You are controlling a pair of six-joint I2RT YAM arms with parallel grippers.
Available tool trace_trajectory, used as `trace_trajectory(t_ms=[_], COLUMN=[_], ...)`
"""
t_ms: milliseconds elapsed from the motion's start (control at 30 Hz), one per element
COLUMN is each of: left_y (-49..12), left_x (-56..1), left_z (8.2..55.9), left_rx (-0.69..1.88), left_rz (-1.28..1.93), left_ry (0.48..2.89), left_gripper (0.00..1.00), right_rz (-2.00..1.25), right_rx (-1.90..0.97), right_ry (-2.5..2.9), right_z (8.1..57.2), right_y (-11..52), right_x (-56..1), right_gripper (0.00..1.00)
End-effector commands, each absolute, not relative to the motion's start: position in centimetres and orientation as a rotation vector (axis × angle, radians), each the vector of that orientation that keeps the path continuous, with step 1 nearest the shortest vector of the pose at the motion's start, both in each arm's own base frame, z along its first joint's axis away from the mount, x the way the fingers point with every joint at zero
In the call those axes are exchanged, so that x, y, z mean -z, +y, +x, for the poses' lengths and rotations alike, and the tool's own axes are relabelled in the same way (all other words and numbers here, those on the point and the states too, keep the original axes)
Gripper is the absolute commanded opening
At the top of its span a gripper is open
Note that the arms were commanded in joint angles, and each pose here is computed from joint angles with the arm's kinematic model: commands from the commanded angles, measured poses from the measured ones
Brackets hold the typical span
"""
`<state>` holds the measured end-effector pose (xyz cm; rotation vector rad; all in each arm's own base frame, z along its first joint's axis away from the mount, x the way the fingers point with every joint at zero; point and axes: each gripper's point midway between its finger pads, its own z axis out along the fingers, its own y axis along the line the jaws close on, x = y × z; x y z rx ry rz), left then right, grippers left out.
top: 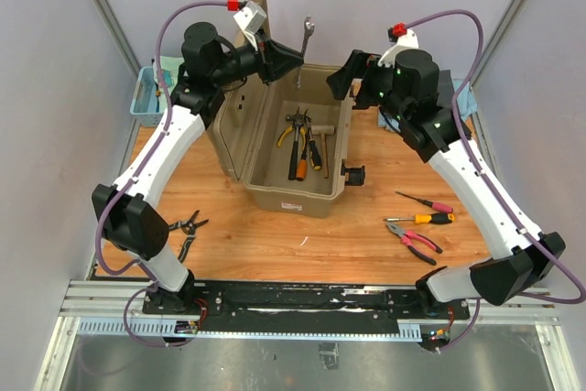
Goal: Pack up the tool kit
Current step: Place the wrench in the toolbox.
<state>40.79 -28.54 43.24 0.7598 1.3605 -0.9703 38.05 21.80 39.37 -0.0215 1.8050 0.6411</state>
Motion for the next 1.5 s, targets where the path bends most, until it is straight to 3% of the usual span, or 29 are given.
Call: trace_trajectory(t_ms=[0, 433, 833, 1467], left_y=[-29.5, -29.6, -30.0, -30.1], left_x=[-42.2, -41.8, -41.6, -40.8], left_z=[41.7, 41.7, 41.9, 41.8], left_rx=[0.928, 0.915, 0.919, 0.927], left_rz=[0.767, 0.79, 0.808, 0.83], left_ry=[1.376, 1.403, 1.413, 1.431], left_gripper=[0.0, 0.0, 0.0, 0.0], right_rz=[0.017, -0.05, -0.11, -0.129], right_rx=[-0.668, -0.885, -1.025, -1.088], right_ry=[1.738, 1.527, 1.477, 1.385], right_z=[38.5, 38.9, 39.3, 41.4], right_y=[21.3, 24.5, 27.5, 29.5], right_x=[-40.9, -45.0, -45.3, -47.1], right_gripper=[0.95, 0.82, 0.65, 0.59])
